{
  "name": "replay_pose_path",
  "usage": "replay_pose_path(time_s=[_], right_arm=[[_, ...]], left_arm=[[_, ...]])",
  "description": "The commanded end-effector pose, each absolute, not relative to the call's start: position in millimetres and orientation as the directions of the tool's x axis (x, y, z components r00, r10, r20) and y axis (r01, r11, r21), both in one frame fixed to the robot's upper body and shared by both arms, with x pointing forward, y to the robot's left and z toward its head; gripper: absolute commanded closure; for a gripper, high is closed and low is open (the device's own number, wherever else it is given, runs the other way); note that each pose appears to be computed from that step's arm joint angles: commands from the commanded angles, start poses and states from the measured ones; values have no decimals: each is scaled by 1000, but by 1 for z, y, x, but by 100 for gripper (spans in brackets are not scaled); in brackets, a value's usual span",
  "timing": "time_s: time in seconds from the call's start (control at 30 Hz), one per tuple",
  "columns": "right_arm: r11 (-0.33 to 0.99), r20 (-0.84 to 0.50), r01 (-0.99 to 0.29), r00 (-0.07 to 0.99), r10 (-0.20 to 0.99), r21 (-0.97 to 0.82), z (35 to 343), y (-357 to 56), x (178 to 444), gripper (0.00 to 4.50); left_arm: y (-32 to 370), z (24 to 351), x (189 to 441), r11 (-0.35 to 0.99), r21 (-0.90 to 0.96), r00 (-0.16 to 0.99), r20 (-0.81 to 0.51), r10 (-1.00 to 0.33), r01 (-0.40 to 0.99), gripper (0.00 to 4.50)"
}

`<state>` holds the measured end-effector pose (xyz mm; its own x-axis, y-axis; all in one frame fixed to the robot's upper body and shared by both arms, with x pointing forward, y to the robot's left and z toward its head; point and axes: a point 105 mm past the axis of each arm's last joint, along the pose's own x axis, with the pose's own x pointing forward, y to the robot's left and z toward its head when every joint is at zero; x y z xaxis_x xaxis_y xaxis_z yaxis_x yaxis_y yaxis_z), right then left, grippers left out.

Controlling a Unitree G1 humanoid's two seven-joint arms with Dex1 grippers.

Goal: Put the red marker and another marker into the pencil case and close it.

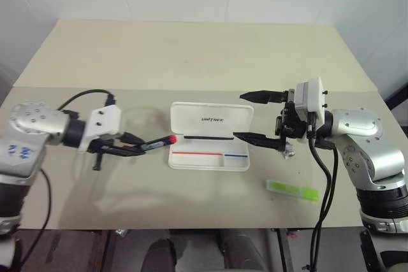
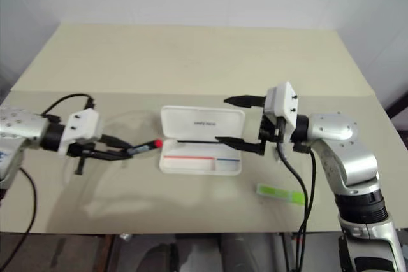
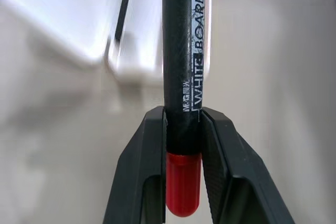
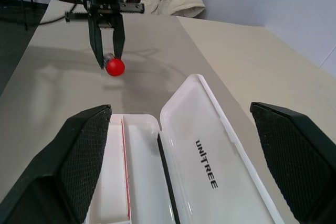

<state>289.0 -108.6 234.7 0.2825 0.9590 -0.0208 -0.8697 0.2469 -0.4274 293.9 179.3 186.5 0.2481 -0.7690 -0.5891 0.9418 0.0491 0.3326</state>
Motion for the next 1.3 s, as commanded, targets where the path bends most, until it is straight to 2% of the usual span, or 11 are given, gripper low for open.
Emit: replay_pose_path(time_s=[0.03, 0.13, 0.33, 0.5, 0.73, 0.97, 1.23, 1.3], right_arm=[[281, 12, -833, 314, 949, -476, 246, -115, 285, 0], [300, 11, -830, 334, 942, -471, 244, -117, 282, 0], [346, 29, -812, 378, 925, -470, 241, -121, 280, 0], [373, 41, -804, 401, 915, -464, 238, -122, 276, 0], [411, 57, -787, 436, 898, -461, 238, -126, 273, 0], [426, 61, -779, 451, 891, -460, 238, -127, 270, 0], [431, 62, -775, 457, 887, -461, 239, -127, 271, 0], [432, 62, -776, 457, 887, -459, 238, -127, 271, 0]], left_arm=[[160, 188, 309, 27, 375, 258, -583, -771, 927, 392], [132, 187, 318, -26, 368, 214, -593, -776, 929, 392], [102, 184, 320, -107, 327, 137, -641, -755, 939, 392], [89, 180, 327, -97, 324, 147, -651, -744, 941, 392], [84, 176, 349, -32, 386, 251, -659, -709, 922, 392], [78, 170, 348, -81, 385, 220, -674, -705, 919, 392], [65, 176, 345, -84, 385, 195, -629, -753, 919, 128], [61, 180, 339, -110, 379, 162, -618, -769, 919, 128]])
